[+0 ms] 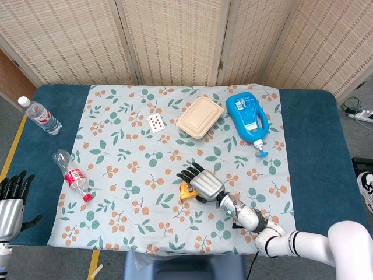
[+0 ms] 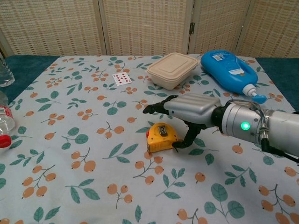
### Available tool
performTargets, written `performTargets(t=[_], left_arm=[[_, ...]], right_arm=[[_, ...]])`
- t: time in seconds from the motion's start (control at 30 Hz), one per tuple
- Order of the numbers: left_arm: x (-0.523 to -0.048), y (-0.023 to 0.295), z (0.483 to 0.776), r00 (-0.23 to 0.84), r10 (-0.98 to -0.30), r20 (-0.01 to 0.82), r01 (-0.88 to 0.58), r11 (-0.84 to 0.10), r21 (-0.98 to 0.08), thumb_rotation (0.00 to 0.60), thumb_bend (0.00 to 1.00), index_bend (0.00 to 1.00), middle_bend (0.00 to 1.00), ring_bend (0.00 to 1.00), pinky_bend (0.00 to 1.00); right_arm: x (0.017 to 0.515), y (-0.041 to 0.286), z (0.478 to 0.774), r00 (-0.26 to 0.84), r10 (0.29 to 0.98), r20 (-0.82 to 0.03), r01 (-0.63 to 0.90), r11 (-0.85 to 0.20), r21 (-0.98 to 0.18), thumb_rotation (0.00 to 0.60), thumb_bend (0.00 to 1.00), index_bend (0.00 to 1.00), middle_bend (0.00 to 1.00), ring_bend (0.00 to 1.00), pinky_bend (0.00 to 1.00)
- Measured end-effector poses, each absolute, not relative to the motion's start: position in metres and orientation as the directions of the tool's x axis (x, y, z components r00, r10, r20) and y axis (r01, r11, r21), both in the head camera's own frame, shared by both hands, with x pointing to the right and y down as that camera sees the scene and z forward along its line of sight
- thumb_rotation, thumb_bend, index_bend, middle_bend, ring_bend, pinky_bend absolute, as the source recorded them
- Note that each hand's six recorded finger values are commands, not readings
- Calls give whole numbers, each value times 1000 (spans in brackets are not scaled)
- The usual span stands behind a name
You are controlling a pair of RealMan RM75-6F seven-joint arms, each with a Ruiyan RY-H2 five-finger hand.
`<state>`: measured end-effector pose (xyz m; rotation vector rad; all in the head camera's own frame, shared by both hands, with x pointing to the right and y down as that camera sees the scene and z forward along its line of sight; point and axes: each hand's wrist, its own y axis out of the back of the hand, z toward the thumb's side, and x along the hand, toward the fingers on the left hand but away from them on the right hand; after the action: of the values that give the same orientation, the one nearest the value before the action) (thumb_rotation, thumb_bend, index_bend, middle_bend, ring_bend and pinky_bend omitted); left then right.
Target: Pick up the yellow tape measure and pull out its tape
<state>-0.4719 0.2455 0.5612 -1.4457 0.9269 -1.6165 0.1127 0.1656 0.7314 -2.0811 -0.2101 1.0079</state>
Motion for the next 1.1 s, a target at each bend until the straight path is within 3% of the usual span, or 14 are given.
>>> performTargets(t=[0.53,0.7,0.87,1.1], left_arm=[[-474,247,560,-77,-894,442,74,-447,-892,600,145,32,0,0,0],[-475,245,560,-76,-895,440,75,-446,-892,600,145,32,0,0,0],[-474,240,559,-70,-900,430,62,-435,-898,600,145,46,0,8,0],[-443,212,563,48,-912,406,-16,-408,-913,600,149,75,1,57,0]], right_arm=[[101,161,744,654,446,-611,-200,-677,-708,600,343,267,247,138,0],[96,163,745,659,443,-608,-192,-683,-705,600,343,356,322,186,0],[97,160,741,659,467,-589,-166,-674,-720,600,344,510,444,269,19],[105,149,727,648,538,-539,-33,-688,-725,600,344,557,481,310,32]])
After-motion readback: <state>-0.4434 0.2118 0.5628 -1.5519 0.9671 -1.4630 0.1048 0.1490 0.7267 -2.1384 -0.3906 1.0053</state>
